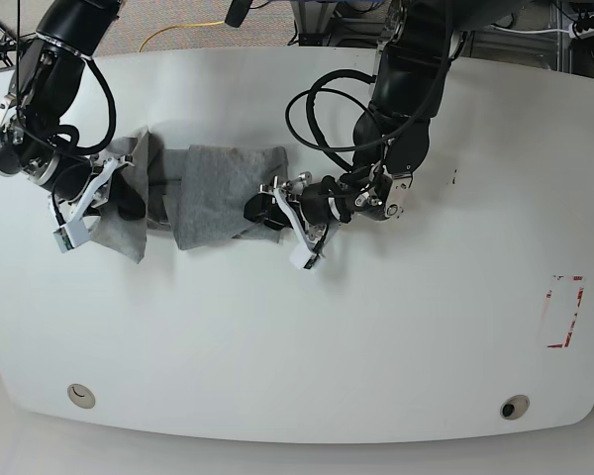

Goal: Fold the T-shirt properly
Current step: 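Fold the strip in half, bringing the left gripper's end onto the right gripper's end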

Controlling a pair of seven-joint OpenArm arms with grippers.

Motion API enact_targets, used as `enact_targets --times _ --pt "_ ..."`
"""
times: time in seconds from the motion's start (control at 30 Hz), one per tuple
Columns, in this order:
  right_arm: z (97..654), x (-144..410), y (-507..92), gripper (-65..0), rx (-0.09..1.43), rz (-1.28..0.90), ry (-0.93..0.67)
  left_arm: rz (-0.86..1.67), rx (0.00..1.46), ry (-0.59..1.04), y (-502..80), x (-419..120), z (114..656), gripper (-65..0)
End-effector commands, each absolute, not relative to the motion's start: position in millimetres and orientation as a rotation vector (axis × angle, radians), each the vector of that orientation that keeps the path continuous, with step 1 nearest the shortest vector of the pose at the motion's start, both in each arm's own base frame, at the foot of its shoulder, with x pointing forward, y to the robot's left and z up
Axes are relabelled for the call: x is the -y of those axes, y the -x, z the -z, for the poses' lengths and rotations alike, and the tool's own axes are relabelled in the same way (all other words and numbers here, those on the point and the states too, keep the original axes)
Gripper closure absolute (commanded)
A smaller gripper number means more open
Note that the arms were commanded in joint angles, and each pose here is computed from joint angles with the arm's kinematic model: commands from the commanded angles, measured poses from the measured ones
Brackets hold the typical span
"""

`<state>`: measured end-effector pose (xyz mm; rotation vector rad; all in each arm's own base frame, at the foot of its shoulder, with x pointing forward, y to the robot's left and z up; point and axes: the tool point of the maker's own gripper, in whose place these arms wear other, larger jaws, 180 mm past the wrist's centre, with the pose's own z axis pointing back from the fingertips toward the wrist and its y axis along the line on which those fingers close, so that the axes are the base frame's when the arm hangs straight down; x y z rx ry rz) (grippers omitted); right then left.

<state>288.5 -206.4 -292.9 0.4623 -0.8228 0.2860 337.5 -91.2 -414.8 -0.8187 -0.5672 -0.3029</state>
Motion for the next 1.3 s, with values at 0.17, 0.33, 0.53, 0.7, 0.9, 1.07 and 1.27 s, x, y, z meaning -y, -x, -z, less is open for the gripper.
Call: enact_targets --times 0.17,0.33,0.53,0.7,0.9,1.07,1.27 --pt "280.8 172.6 -299.5 0.0 0.892 -0.311 -0.554 0.293 0.487 0.806 -324.8 93.6 429.1 -24.2" --pt "281.8 155.6 -300.7 0.0 0.906 -0.292 -0.608 0.289 0.486 0.808 -324.8 93.5 429.2 -24.2" --pt "272.8 136.5 -311.8 0.0 0.933 -0.319 -0.649 0.289 0.488 0.809 -324.7 93.6 428.8 -24.2" --pt "273.6 121.0 -311.4 0.0 0.935 -0.313 -0.694 0.288 0.486 0.809 -324.4 93.5 429.6 -24.2" --pt "278.6 105.8 -310.8 0.0 0.913 -0.333 -0.708 0.284 0.487 0.811 -324.5 93.1 429.4 -24.2" --pt "274.8 81.1 -316.9 -3.6 0.931 -0.376 -0.73 0.284 0.487 0.81 -324.9 93.0 429.3 -24.2" --pt "280.7 73.2 -317.9 -38.8 0.913 -0.393 -0.704 0.283 0.491 0.811 -325.6 92.8 428.4 -24.2"
